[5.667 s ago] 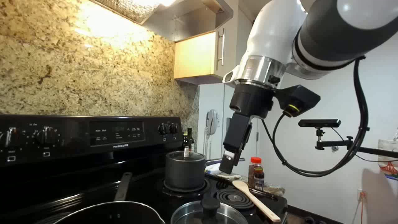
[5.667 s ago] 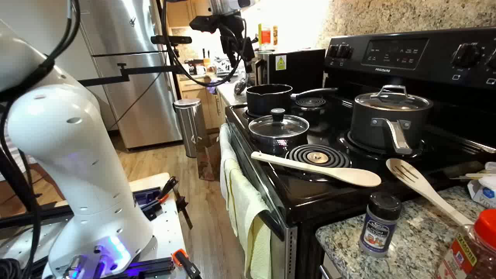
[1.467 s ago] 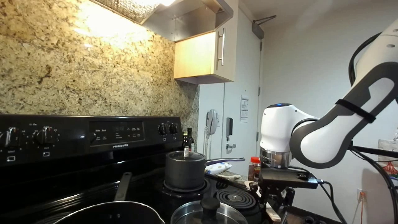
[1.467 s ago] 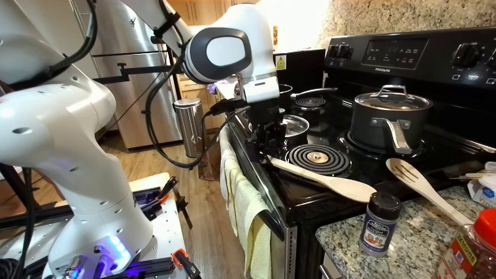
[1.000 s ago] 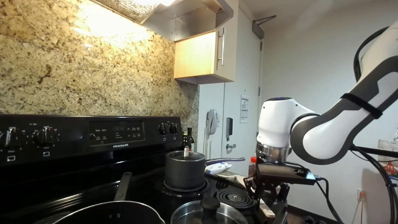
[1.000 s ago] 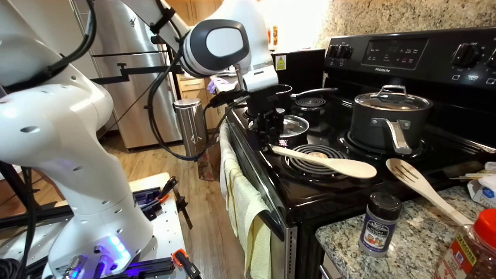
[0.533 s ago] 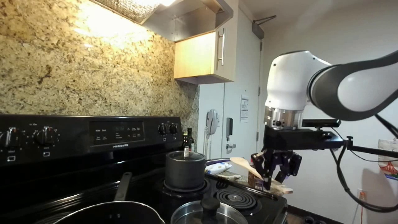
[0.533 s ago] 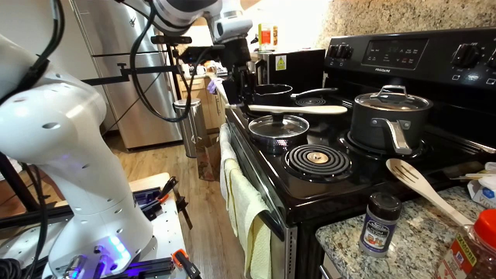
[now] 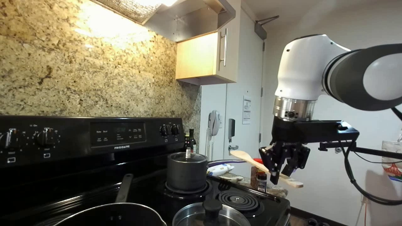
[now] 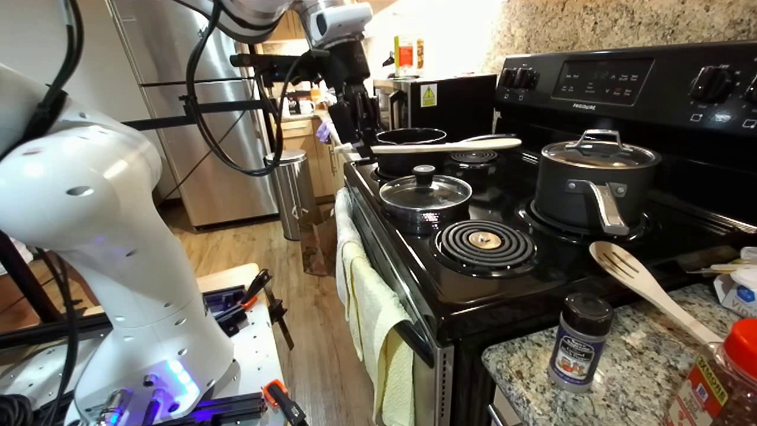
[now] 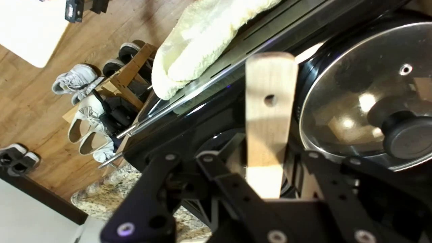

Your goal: Place the wooden spoon in the pot

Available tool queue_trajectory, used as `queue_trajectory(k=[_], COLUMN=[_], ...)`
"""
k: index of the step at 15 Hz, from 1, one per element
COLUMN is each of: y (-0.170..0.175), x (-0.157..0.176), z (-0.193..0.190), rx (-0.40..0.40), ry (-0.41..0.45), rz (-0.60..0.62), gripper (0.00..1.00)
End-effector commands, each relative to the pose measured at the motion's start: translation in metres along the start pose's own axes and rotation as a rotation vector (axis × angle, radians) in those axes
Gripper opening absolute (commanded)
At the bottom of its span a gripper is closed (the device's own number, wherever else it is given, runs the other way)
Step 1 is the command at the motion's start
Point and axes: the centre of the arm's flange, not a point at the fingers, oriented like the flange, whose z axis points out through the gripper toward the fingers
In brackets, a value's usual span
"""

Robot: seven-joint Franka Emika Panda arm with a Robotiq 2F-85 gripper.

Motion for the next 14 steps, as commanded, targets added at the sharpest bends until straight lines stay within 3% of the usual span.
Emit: queue_trajectory(k=[1, 6, 7, 8, 11, 12, 14], y=[-0.020, -0.043, -0.029, -0.032, -0.030, -0.030, -0.039], x=[0.012, 0.028, 0.015, 0.018, 0.018, 0.017, 0.019], z=[-0.027, -0.068, -0.056, -0.060, -0.057, -0.056, -0.070], rx=[0.001, 0.003, 0.024, 0.025, 0.018, 0.017, 0.030], ry=[-0.030, -0.099, -0.044, -0.046, -0.048, -0.049, -0.083], rz=[-0.192, -0.418, -0.333, -0.342, -0.339, -0.339, -0.455], gripper=[0.10, 0.09, 0.09, 0.29, 0.29, 0.09, 0.09])
